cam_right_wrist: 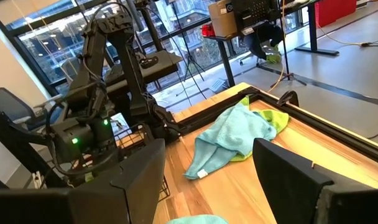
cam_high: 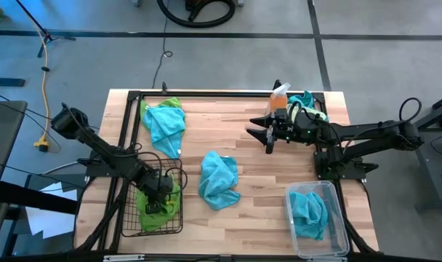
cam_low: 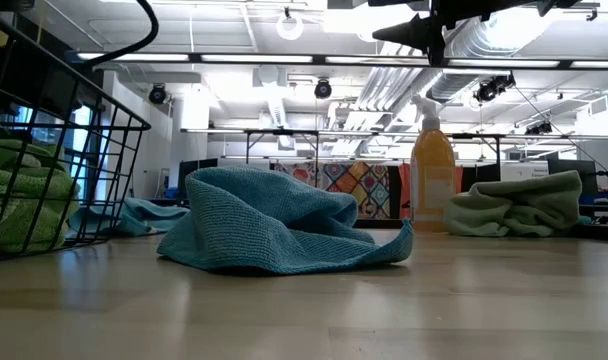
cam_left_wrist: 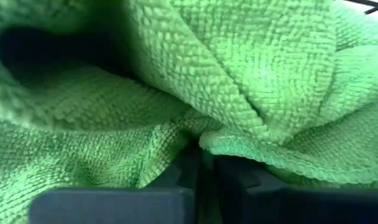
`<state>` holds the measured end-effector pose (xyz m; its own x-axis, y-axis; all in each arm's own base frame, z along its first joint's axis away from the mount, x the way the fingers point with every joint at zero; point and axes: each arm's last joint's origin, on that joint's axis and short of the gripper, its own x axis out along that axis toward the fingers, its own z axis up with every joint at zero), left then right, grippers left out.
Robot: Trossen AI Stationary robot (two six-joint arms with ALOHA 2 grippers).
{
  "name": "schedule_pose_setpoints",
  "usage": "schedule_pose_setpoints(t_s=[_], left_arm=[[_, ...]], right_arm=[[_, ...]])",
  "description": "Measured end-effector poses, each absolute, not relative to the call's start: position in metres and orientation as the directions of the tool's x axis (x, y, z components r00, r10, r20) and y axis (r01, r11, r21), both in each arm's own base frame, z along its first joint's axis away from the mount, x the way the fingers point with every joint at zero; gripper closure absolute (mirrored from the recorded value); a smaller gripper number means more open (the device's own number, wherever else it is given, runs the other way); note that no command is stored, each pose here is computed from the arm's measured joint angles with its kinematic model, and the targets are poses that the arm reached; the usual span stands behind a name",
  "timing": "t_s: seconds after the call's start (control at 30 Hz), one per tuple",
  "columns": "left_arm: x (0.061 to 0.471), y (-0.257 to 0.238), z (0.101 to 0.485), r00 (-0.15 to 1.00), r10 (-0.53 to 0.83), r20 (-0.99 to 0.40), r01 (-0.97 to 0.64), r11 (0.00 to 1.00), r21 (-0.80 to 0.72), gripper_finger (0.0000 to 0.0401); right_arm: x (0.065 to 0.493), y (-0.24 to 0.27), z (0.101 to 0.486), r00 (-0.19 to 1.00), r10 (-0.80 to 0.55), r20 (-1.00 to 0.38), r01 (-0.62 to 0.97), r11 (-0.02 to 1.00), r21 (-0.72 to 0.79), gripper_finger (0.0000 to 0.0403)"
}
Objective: Sort microfiber towel by color & place in baskets
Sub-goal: Put the green microfiber cloth into the black wire basket
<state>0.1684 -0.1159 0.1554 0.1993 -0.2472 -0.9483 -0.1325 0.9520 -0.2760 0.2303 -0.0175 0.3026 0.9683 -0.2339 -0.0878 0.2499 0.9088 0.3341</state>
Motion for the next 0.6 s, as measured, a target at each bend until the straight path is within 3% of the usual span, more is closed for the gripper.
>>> schedule_pose_setpoints(t_s=[0.43, 0.6], left_arm=[[0.167, -0.115, 0.162, 0.230, -0.268, -0.936, -0.191, 0.930, -0.314, 0.0194], [0.169, -0.118, 0.168, 0.223, -0.300, -0.927, -0.197, 0.918, -0.345, 0.0148]], right_arm=[[0.230, -0.018, 0.302, 0.968, -0.235, -0.090, 0.251, 0.906, 0.341, 0.0162], [0.230, -0.017, 0.302, 0.968, -0.234, -0.090, 0.251, 0.906, 0.342, 0.0162]])
